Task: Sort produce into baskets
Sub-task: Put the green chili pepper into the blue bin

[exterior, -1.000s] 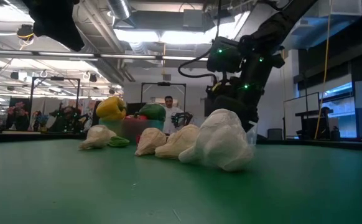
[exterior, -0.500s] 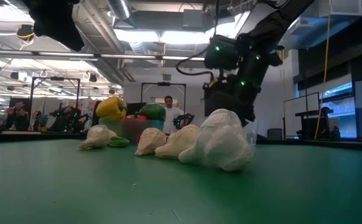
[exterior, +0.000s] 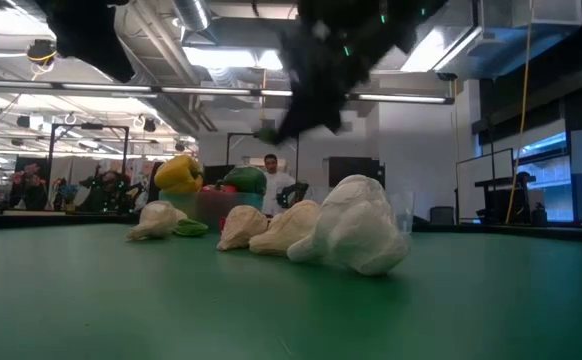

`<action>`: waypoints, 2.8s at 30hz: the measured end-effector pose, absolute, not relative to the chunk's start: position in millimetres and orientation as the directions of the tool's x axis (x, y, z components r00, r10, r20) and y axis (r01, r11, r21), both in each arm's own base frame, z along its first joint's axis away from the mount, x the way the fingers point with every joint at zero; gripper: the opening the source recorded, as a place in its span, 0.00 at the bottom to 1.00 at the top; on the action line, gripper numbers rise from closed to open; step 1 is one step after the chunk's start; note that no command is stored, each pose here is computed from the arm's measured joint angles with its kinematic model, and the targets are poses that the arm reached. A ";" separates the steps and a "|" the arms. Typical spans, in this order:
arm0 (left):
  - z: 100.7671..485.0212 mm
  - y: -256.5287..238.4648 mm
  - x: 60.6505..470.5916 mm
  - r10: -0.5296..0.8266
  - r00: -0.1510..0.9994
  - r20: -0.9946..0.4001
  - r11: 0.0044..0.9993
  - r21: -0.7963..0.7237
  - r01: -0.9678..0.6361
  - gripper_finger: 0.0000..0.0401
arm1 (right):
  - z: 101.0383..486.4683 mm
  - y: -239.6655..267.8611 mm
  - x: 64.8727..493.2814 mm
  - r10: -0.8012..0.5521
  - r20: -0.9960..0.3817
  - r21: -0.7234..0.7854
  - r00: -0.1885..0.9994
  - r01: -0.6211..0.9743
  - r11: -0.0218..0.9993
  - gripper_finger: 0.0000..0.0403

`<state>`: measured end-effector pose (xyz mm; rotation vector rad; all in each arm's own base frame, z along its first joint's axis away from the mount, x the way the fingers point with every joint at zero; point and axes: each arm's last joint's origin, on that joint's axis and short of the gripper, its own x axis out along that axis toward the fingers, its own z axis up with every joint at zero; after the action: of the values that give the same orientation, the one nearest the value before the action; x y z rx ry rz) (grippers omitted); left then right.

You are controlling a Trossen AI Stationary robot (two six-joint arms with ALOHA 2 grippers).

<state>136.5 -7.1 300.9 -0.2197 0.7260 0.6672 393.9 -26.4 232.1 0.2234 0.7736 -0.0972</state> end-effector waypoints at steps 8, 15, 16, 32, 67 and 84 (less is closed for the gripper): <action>299.8 -9.4 136.2 0.416 0.565 -0.712 0.811 0.010 -0.585 0.31 | 254.4 42.0 433.2 0.050 -0.512 0.154 0.857 0.035 0.987 0.00; 299.0 -8.5 126.3 0.387 0.542 -0.746 0.843 0.049 -0.535 0.31 | 248.9 113.2 496.3 0.104 -0.435 0.167 0.894 -0.034 0.985 0.00; 298.8 -8.1 123.5 0.387 0.534 -0.752 0.845 0.057 -0.532 0.31 | 250.7 121.7 504.7 0.118 -0.418 0.173 0.901 -0.048 0.984 0.00; 308.4 -3.0 92.7 0.362 0.603 -0.711 0.831 -0.047 -0.555 0.31 | 198.9 192.3 560.0 0.326 -0.252 0.298 0.911 -0.248 0.922 0.00; 336.5 -68.8 104.7 -0.484 0.731 -0.482 0.794 -0.593 0.135 0.06 | 215.9 187.4 559.0 0.137 -0.236 0.296 0.962 -0.064 0.953 0.00; 306.7 -132.0 138.4 -0.379 0.772 -0.511 0.916 -0.325 0.235 0.48 | 304.8 185.9 501.3 0.018 -0.438 0.124 0.899 0.040 0.991 0.00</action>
<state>138.4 -132.0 306.7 -0.2500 0.6036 -0.3366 501.3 185.9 304.8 0.1312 0.4542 -0.0115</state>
